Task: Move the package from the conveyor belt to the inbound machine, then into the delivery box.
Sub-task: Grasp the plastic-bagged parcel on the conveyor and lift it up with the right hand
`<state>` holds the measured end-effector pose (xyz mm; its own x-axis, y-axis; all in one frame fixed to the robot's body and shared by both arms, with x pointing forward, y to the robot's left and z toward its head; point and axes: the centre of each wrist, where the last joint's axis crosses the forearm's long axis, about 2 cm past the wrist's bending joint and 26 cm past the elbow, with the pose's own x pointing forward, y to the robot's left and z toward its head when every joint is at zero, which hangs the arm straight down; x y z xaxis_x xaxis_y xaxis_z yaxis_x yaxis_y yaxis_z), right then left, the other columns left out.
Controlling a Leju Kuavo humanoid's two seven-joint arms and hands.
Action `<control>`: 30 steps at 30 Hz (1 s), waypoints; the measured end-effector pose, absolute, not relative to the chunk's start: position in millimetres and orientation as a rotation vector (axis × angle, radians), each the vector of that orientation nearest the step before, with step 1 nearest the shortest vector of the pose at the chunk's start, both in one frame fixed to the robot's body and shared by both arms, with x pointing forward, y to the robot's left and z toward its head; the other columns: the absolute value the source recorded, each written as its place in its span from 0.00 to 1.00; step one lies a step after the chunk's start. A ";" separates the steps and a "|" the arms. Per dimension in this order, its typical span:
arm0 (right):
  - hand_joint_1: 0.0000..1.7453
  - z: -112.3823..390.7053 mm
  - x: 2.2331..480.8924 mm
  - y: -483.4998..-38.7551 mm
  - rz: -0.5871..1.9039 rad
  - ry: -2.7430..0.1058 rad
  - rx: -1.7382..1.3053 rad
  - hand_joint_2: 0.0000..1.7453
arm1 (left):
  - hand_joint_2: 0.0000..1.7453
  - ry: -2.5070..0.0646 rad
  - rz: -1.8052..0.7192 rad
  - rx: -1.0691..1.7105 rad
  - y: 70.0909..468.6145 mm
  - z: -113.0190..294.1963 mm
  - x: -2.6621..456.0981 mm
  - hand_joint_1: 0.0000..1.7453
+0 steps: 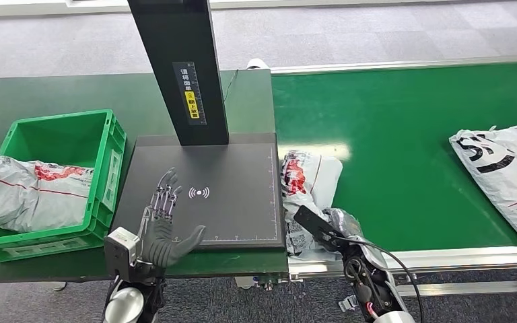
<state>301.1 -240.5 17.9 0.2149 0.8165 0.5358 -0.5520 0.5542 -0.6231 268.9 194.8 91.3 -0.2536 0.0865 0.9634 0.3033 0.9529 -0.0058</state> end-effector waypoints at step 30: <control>1.00 51.1 296.2 -247.3 0.217 -1.610 0.220 1.00 | 1.00 -1.829 -0.184 -0.283 199.5 85.9 255.0 0.00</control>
